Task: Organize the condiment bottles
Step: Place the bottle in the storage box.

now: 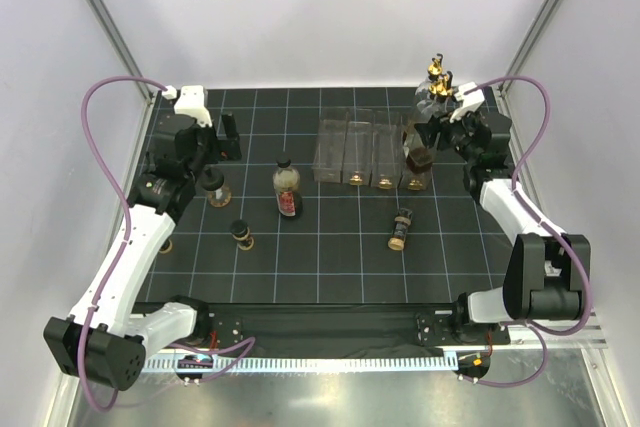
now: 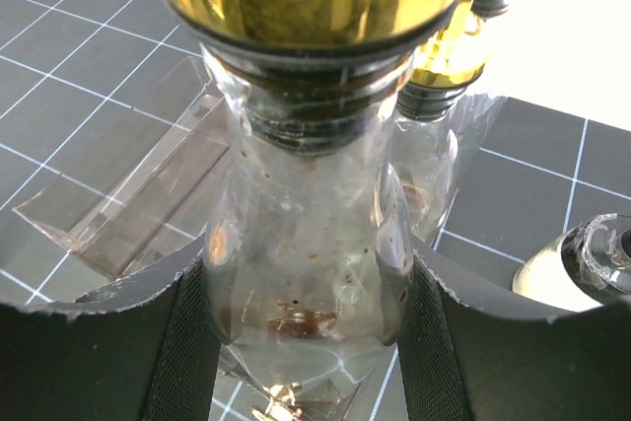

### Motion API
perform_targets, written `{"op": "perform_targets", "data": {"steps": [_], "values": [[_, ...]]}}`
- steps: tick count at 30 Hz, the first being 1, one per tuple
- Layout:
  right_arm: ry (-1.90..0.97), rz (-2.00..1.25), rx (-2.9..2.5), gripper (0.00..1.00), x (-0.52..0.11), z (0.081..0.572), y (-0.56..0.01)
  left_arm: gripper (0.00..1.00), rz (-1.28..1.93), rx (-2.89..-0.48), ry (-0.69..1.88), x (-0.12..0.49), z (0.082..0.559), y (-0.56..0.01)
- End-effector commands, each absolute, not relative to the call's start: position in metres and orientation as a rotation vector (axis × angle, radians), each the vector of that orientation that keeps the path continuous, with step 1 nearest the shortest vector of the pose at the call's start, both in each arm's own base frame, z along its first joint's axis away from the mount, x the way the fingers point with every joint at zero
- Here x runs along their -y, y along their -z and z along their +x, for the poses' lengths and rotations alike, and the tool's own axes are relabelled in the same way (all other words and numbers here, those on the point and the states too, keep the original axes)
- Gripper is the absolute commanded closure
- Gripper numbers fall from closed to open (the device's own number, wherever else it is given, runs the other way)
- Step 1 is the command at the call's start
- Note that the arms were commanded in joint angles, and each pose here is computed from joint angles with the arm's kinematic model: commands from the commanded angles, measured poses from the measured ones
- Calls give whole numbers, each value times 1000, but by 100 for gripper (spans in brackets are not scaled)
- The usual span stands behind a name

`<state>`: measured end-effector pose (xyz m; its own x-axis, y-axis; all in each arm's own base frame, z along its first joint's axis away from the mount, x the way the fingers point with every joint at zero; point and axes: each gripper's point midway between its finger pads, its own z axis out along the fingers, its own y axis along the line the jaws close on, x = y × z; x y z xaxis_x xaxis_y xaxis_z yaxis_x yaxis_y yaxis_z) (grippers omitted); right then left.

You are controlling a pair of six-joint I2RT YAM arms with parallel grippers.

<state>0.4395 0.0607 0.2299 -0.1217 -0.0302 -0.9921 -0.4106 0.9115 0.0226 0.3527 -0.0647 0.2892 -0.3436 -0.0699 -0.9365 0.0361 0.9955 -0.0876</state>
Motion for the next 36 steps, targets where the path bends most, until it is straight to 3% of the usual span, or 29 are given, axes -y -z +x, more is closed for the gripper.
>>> {"op": "perform_targets", "data": {"steps": [1, 16, 22, 25, 26, 28, 29, 32, 34, 36], "values": [[-284, -349, -1483, 96, -59, 451, -277, 0, -27, -1878, 132, 64, 349, -305], [-279, -396, -1564, 95, -63, 443, -226, 0, -21, -1871, 182, 69, 341, -305], [-278, -443, -1627, 79, -66, 437, -201, 0, -23, -1867, 220, 73, 337, -306], [-272, -472, -1640, 65, -67, 431, -197, 0, -3, -1869, 250, 78, 334, -304], [-274, -484, -1639, 53, -68, 429, -197, 0, 9, -1870, 263, 80, 333, -304], [-265, -504, -1642, 41, -68, 424, -197, 0, 22, -1882, 291, 85, 331, -302], [-263, -508, -1647, 28, -68, 421, -197, 0, 18, -1889, 294, 85, 330, -300], [-236, -520, -1643, 8, -66, 416, -204, 0, 32, -1898, 342, 91, 326, -300], [-212, -527, -1626, 0, -63, 411, -214, 0, 31, -1902, 356, 92, 323, -299], [-194, -543, -1635, 0, -62, 407, -217, 0, 37, -1901, 369, 93, 320, -300]]}}
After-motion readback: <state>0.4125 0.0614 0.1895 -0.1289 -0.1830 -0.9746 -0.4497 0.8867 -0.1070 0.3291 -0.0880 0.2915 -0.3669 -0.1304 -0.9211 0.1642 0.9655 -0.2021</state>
